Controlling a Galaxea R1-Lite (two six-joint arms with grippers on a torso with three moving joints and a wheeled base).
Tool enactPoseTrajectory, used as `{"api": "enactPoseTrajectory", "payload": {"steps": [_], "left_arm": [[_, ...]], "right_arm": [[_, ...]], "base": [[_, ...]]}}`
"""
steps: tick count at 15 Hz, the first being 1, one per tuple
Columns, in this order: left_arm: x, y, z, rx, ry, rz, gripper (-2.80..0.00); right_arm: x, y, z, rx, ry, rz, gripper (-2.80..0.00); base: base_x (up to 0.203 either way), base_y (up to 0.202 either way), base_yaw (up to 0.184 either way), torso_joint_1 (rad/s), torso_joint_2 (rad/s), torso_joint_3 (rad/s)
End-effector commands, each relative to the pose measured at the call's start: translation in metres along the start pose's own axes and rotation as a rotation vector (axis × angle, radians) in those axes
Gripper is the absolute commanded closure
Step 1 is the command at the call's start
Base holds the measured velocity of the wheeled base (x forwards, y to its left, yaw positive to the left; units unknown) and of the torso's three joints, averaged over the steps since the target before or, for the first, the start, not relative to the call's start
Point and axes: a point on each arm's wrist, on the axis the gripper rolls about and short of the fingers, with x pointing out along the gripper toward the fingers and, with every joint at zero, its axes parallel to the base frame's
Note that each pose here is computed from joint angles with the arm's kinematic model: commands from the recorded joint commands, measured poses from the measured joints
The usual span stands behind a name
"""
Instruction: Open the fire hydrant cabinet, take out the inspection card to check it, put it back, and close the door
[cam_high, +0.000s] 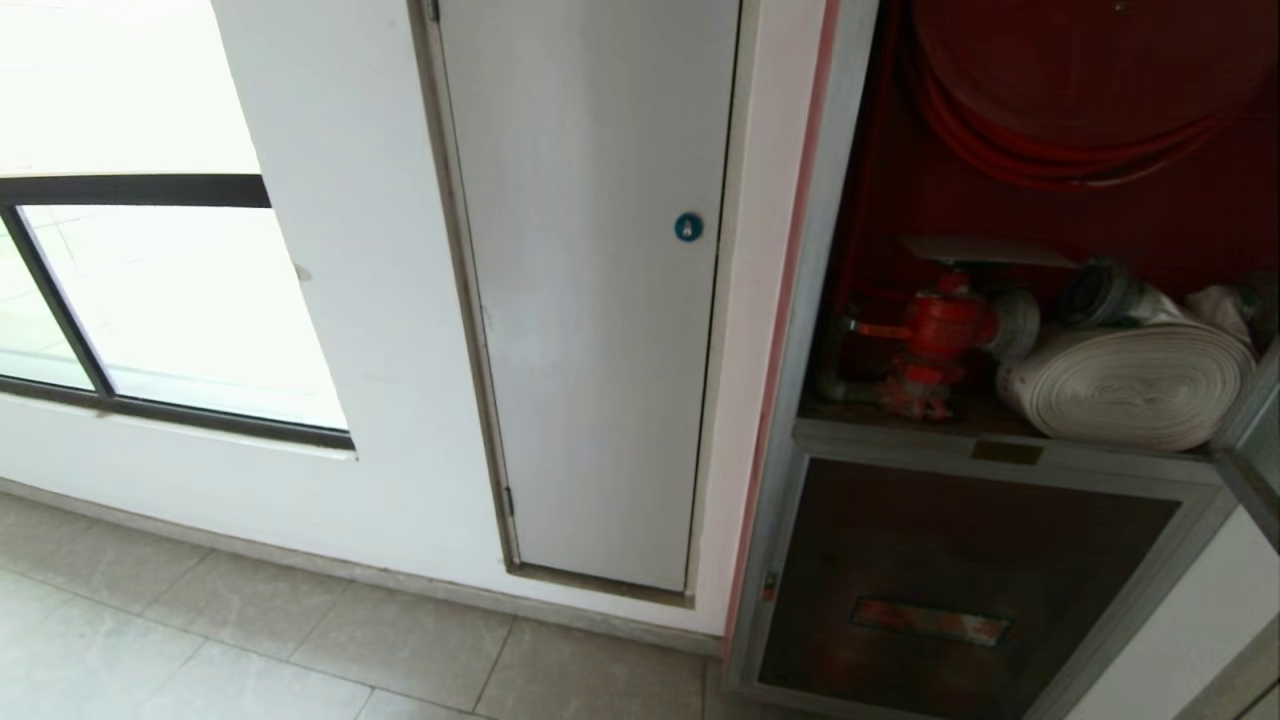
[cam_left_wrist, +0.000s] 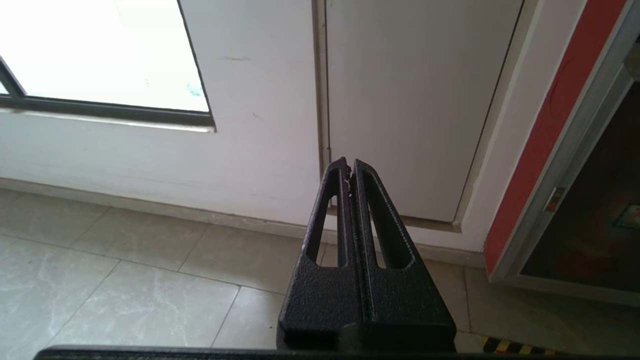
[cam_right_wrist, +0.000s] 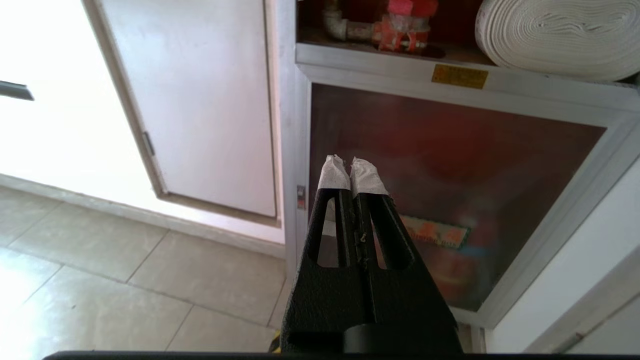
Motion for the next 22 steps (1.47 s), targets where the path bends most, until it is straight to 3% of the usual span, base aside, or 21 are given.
{"api": "enactPoseTrajectory", "payload": {"steps": [1, 22], "left_arm": [[0.0006, 0.0000, -0.0021, 0.000, 0.008, 0.001, 0.00], [0.0006, 0.0000, -0.0021, 0.000, 0.008, 0.001, 0.00]], "right_arm": [[0.0000, 0.0000, -0.0001, -0.001, 0.000, 0.002, 0.00], [0.0000, 0.0000, 0.0001, -0.001, -0.001, 0.002, 0.00]], "base": [[0.203, 0.000, 0.000, 0.000, 0.00, 0.002], [0.197, 0.000, 0.000, 0.001, 0.00, 0.002]]}}
